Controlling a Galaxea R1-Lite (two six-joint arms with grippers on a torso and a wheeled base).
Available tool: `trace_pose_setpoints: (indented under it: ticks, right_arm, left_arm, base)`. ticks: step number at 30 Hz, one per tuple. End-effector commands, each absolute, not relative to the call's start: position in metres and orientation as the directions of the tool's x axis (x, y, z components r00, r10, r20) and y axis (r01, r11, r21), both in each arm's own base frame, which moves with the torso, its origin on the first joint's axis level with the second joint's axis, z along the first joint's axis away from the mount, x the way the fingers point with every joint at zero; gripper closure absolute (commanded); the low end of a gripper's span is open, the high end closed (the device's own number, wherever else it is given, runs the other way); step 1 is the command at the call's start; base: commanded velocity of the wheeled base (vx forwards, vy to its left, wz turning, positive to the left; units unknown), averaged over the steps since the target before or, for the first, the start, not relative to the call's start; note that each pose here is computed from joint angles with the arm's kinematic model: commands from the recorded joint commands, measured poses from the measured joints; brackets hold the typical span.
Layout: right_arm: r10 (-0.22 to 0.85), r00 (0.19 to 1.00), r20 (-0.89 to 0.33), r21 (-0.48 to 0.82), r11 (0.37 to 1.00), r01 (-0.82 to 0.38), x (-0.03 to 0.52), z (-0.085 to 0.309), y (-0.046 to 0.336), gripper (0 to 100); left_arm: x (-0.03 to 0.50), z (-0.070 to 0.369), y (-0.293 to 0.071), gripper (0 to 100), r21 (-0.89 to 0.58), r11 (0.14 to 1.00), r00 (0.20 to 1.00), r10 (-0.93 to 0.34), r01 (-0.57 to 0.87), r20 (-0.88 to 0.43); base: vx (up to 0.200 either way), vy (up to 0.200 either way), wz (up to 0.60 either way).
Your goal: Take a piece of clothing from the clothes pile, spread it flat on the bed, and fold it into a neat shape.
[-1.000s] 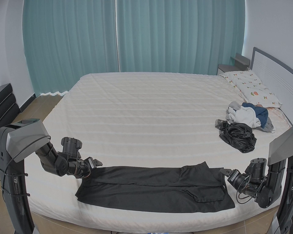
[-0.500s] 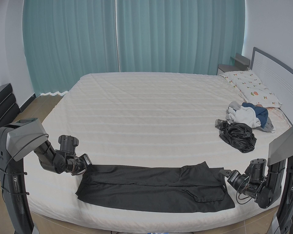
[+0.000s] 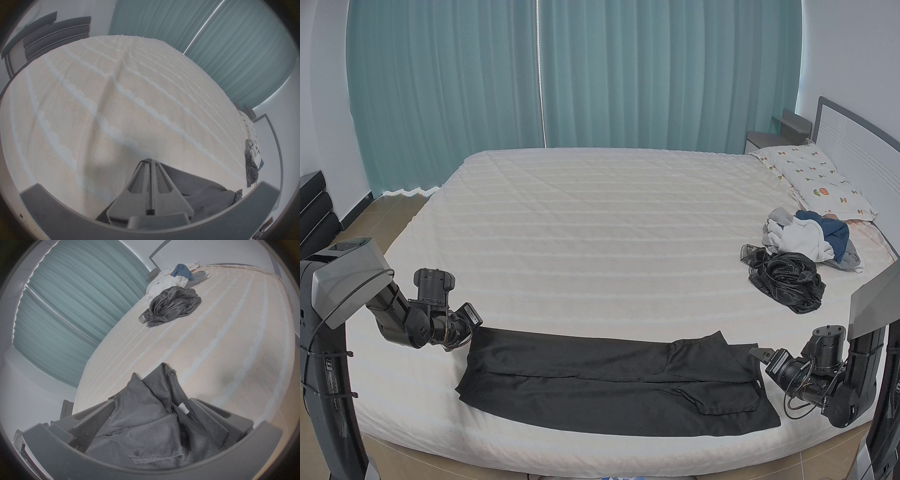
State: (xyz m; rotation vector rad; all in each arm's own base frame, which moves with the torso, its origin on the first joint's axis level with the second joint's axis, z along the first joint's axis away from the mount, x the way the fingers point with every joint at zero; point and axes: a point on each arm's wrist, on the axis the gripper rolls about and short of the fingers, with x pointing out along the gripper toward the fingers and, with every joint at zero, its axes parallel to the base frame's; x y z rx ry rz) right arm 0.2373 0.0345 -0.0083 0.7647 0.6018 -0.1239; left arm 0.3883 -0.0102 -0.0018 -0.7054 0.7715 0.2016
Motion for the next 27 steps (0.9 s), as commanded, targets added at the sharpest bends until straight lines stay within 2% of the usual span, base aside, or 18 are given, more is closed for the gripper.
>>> trace_pose_setpoints:
  ticks: [1,4,5,14,15,17,27]
  right_arm:
    - [0.108,0.828,-0.550,0.615,0.723,0.315,0.237,-0.008,0.035,0]
    - [0.109,0.828,-0.550,0.617,0.721,0.315,0.237,-0.008,0.035,0]
    - [0.109,0.828,-0.550,0.618,0.720,0.316,0.237,-0.008,0.035,0]
    - [0.109,0.828,-0.550,0.622,0.715,0.320,0.237,-0.008,0.035,0]
    - [0.109,0.829,-0.549,0.623,0.715,0.319,0.237,-0.007,0.035,0]
    - [0.108,0.830,-0.548,0.623,0.714,0.319,0.237,-0.007,0.034,0]
    - [0.124,0.834,-0.538,0.642,0.701,0.309,0.236,-0.004,0.039,0]
  left_arm:
    - [0.391,-0.006,-0.008,100,-0.508,0.753,0.709,-0.078,-0.419,-0.701]
    - [0.393,-0.006,-0.008,100,-0.508,0.753,0.710,-0.078,-0.419,-0.700]
    - [0.395,-0.007,-0.008,0,-0.508,0.753,0.710,-0.078,-0.419,-0.700]
    - [0.394,-0.007,-0.006,0,-0.516,0.738,0.708,-0.074,-0.435,-0.702]
    - [0.386,0.013,-0.002,0,-0.560,0.689,0.730,-0.066,-0.460,-0.680]
    - [0.374,0.028,-0.003,0,-0.583,0.662,0.735,-0.071,-0.471,-0.675]
    - [0.331,0.078,-0.044,0,-0.637,0.655,0.748,-0.160,-0.407,-0.644]
  base:
    - [0.000,0.000,0.00]
    - [0.000,0.000,0.00]
    - [0.000,0.000,0.00]
    - [0.000,0.000,0.00]
    - [0.000,0.000,0.00]
    - [0.000,0.000,0.00]
    - [0.000,0.000,0.00]
